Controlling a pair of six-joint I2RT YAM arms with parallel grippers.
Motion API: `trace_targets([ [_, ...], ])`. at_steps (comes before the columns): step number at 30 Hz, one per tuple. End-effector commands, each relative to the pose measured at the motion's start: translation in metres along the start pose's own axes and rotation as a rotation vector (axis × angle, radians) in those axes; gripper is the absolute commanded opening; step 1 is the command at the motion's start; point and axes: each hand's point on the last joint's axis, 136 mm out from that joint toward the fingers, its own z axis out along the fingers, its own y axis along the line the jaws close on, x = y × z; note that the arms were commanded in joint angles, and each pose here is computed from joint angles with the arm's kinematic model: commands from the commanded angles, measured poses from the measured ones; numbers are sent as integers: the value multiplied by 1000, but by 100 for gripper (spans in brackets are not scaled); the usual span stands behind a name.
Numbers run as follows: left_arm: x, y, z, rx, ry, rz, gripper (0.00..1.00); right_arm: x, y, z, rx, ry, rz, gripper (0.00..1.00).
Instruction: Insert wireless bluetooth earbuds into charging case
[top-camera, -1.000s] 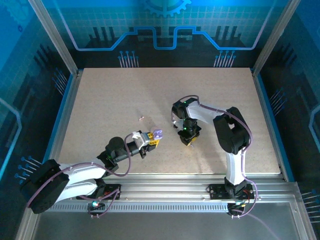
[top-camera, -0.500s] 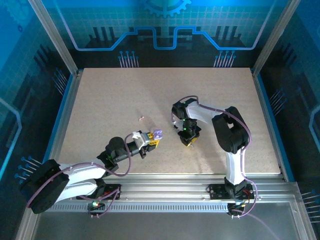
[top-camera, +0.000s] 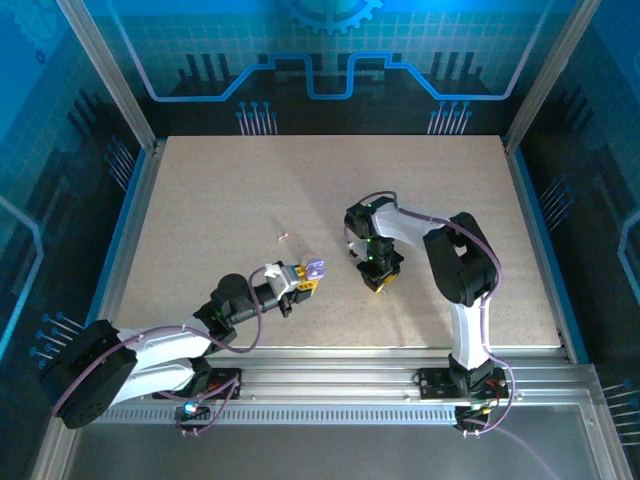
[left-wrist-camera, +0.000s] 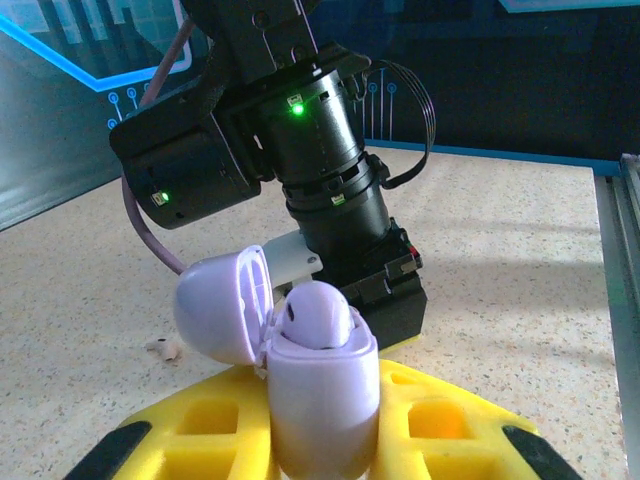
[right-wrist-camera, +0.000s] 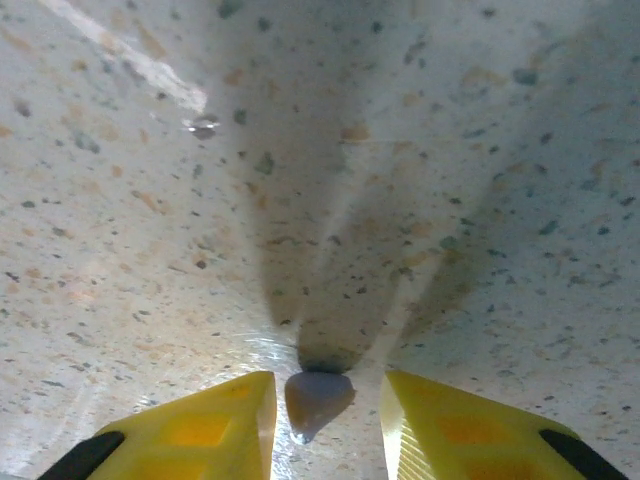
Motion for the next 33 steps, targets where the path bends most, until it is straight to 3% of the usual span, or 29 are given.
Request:
trace_targets([
  [1,1,-1,-4,-9,-6,28,7,10,-4,5,7,47,30,30],
  [19,-1,2,-4,-25,1,42,7,13,-6,3,0,-2,83,23],
  [33,0,8,3,-49,10,40,6,0,3,-28,-76,-254,242,22],
])
